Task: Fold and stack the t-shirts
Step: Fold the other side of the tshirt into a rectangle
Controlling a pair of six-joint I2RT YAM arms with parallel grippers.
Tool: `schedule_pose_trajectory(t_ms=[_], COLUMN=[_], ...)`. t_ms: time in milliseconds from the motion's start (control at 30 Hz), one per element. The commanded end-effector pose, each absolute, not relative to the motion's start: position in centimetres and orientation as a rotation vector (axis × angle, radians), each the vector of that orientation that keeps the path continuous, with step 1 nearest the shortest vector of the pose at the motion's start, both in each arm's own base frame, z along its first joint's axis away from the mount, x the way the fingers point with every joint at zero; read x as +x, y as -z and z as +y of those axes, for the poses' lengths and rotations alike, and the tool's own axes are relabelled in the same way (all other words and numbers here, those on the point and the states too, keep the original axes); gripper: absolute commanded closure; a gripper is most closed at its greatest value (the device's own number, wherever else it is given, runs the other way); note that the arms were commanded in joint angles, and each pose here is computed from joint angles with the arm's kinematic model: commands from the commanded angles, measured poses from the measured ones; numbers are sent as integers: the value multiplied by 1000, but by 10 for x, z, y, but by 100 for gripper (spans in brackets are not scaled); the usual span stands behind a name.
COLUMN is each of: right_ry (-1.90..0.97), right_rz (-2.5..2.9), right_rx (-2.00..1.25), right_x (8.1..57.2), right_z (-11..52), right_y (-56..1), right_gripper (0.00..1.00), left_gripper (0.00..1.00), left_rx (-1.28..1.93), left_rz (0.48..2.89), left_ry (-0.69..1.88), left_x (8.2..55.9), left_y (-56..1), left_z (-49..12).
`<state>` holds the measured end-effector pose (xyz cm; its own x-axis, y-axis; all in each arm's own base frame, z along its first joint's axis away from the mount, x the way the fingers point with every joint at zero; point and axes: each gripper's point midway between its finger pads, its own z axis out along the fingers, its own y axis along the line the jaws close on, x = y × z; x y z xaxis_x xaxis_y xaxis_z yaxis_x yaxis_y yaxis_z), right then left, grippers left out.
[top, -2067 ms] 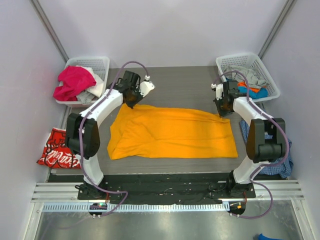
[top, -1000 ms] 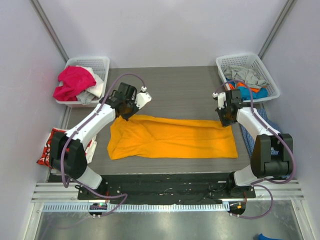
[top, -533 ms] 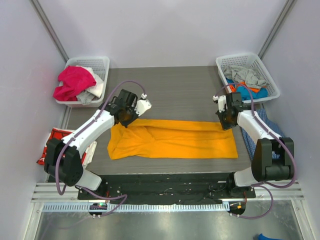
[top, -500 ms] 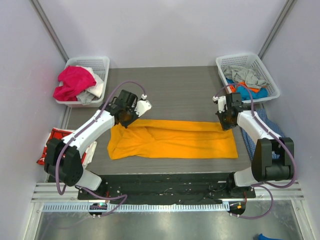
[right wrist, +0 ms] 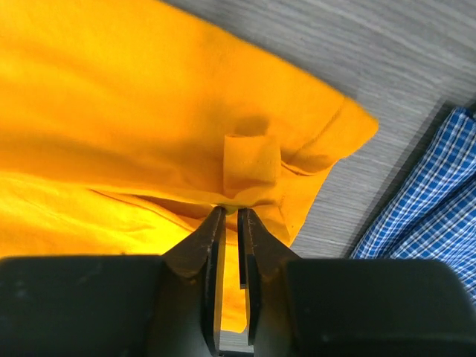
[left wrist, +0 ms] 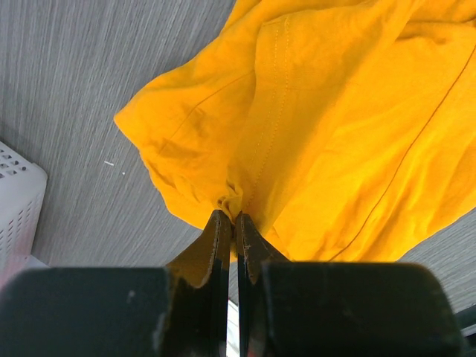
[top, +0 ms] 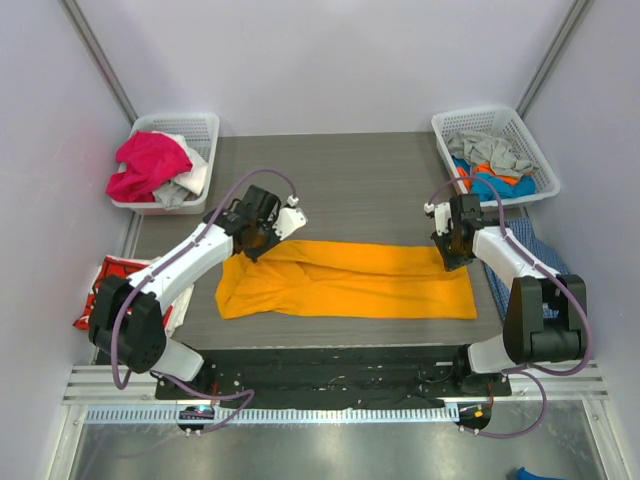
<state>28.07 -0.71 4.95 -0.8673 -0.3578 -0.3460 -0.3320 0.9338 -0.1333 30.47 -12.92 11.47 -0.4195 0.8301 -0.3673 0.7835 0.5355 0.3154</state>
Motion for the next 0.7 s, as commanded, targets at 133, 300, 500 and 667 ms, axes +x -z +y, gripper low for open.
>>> schedule_pose_trajectory(t_ms=[133, 300, 500, 667], right_ry=[163, 186, 141, 101], right_rz=[2692, 2678, 2633, 2625], right_rx=[-510, -506, -460, -417], right_x=[276, 275, 278, 280], right_z=[-14, -17, -10, -5], right_y=[-57, -67, -100, -108], right_gripper=[78, 77, 63, 55], left_gripper=[100, 100, 100, 100], left_rx=[1297, 1293, 1291, 1280], left_rz=[2288, 2304, 2300, 2298], left_ry=[-144, -144, -161, -151], left_x=[290, 279, 261, 255], left_y=[-122, -118, -120, -119], left_z=[-129, -126, -123, -122])
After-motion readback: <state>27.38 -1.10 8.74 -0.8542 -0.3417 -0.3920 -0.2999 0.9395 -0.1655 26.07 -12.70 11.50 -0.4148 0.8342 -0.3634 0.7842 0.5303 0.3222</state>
